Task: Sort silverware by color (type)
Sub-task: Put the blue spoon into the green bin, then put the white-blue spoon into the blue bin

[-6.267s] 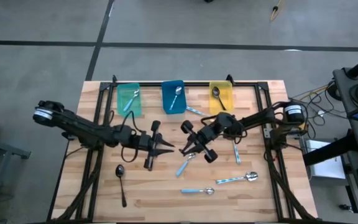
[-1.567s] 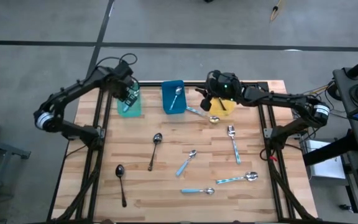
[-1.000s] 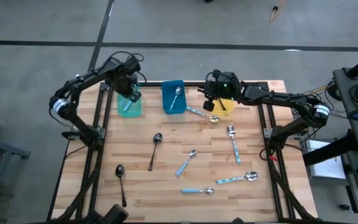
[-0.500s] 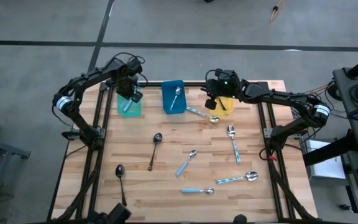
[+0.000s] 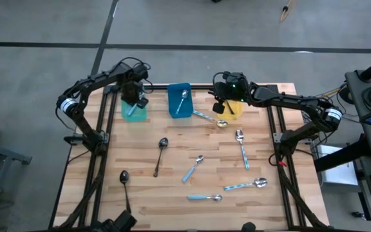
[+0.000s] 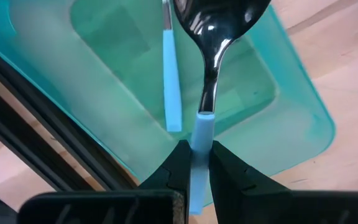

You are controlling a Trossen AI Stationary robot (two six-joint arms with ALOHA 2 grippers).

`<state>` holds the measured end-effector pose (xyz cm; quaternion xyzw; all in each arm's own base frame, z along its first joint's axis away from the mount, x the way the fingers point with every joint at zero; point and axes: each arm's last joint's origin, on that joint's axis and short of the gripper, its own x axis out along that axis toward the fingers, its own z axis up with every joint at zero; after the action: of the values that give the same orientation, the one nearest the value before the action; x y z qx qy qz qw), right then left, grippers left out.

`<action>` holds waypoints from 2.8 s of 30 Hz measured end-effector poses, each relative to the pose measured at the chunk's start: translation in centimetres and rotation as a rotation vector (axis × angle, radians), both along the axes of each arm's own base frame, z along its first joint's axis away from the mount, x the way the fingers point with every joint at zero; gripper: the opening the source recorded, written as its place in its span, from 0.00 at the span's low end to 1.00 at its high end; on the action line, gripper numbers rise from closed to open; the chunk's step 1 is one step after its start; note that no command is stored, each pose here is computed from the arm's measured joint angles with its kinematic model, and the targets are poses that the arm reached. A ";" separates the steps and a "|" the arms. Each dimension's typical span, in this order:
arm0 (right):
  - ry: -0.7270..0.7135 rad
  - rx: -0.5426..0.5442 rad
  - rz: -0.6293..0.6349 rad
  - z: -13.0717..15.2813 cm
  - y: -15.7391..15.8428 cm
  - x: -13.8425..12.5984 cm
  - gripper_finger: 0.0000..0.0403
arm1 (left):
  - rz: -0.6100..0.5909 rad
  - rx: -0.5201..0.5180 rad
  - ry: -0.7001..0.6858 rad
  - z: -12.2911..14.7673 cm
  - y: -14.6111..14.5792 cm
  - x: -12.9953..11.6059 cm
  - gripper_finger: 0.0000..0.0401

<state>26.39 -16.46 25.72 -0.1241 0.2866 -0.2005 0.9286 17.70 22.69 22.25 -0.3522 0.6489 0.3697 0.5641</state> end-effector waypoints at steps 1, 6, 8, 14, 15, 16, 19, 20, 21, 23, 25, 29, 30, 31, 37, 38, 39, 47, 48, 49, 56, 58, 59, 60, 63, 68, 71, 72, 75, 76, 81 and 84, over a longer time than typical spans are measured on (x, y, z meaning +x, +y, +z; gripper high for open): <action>0.000 0.000 0.000 0.0 0.0 0.0 0.09 | 0.007 -0.005 0.006 -0.2 -0.1 -0.1 0.04; 0.001 -0.001 0.001 0.0 0.0 0.0 0.09 | 0.021 -0.017 0.018 -1.2 -0.4 -0.3 0.04; 0.001 -0.002 0.001 0.0 0.0 0.0 0.09 | 0.023 -0.005 0.008 -1.4 -0.3 -0.3 0.04; 0.002 -0.002 0.002 0.0 0.0 0.0 0.09 | 0.029 0.014 -0.006 -1.5 -0.1 -0.2 0.04; 0.003 -0.002 0.002 0.0 0.0 0.0 0.09 | 0.029 0.014 -0.006 -1.5 -0.1 -0.2 0.04; 0.003 -0.002 0.001 0.0 0.0 0.0 0.09 | 0.030 0.016 -0.008 -1.5 -0.1 -0.2 0.04; 0.004 0.001 -0.002 -0.1 -0.1 -0.1 0.09 | 0.037 0.027 -0.017 -1.5 0.1 -0.3 0.04; 0.005 0.002 -0.002 -0.1 -0.1 -0.1 0.09 | 0.039 0.029 -0.018 -1.5 0.2 -0.3 0.04; 0.006 0.002 -0.002 -0.1 -0.1 -0.1 0.09 | 0.040 0.030 -0.018 -1.6 0.2 -0.3 0.04; 0.008 0.004 -0.003 -0.2 -0.1 -0.1 0.09 | 0.039 0.027 -0.013 -1.7 0.3 -0.3 0.04; 0.010 0.005 -0.002 -0.2 0.0 -0.1 0.09 | 0.036 0.017 -0.006 -2.1 0.4 -0.2 0.04; 0.010 0.005 -0.003 -0.2 0.0 -0.1 0.09 | 0.030 0.002 0.006 -3.2 0.9 0.2 0.04; 0.010 0.006 -0.003 -0.2 0.0 -0.1 0.09 | 0.027 -0.005 0.011 -3.5 0.9 0.2 0.04; 0.010 0.006 -0.003 -0.3 0.0 -0.1 0.09 | 0.026 -0.013 0.017 -3.8 1.0 0.3 0.04; 0.012 0.006 -0.003 -0.3 0.0 -0.1 0.09 | 0.026 -0.038 0.037 -4.8 1.2 0.5 0.06; 0.012 0.006 -0.003 -0.3 0.0 -0.2 0.09 | 0.026 -0.040 0.039 -4.9 1.3 0.5 0.06; 0.013 0.006 -0.002 -0.3 0.0 -0.2 0.09 | 0.026 -0.043 0.042 -5.0 1.3 0.5 0.06; 0.013 0.005 -0.002 -0.3 0.0 -0.2 0.09 | 0.028 -0.052 0.051 -5.4 1.4 0.6 0.08; 0.013 0.005 -0.002 -0.3 0.0 -0.2 0.09 | 0.029 -0.053 0.052 -5.5 1.4 0.6 0.08; 0.013 0.006 -0.002 -0.3 0.0 -0.2 0.09 | 0.029 -0.051 0.055 -5.5 1.4 0.6 0.09; 0.013 0.009 0.001 -0.3 0.0 -0.2 0.09 | 0.025 -0.021 0.092 -5.5 1.5 0.5 0.16; 0.012 0.009 0.001 -0.3 0.0 -0.2 0.09 | 0.025 -0.019 0.095 -5.5 1.5 0.5 0.18; 0.012 0.009 0.001 -0.3 0.0 -0.2 0.09 | 0.024 -0.016 0.098 -5.5 1.5 0.5 0.19; 0.012 0.010 0.003 -0.3 0.0 -0.1 0.09 | 0.024 -0.015 0.099 -5.5 1.5 0.5 0.19; 0.011 0.011 0.004 -0.3 0.0 -0.1 0.09 | 0.024 -0.012 0.097 -5.4 1.5 0.5 0.21; 0.000 0.026 -0.006 -0.3 0.0 -0.1 0.09 | -0.015 0.034 0.059 -4.8 1.2 1.3 0.22; -0.006 0.038 -0.014 -0.3 0.0 -0.1 0.09 | -0.060 0.096 0.006 -3.8 0.7 2.2 0.22; -0.009 0.043 -0.017 -0.3 0.0 -0.1 0.09 | -0.074 0.123 -0.017 -3.3 0.4 2.5 0.22; -0.026 0.063 -0.032 -0.2 0.0 -0.1 0.09 | -0.120 0.197 -0.085 -1.3 -0.9 3.4 0.22; -0.034 0.073 -0.039 -0.1 0.0 -0.1 0.09 | -0.139 0.226 -0.114 -0.6 -1.4 3.7 0.22; -0.072 0.137 -0.080 -0.1 0.0 -0.1 0.09 | -0.281 0.411 -0.323 2.1 -5.4 5.2 0.22; -0.116 0.222 -0.130 -0.2 0.1 -0.1 0.09 | -0.370 0.503 -0.462 2.6 -8.4 5.5 0.22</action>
<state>26.33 -16.39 25.50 0.0098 0.2604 -0.2341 0.9366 23.24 14.31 24.86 -0.1536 0.4465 0.3201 0.8213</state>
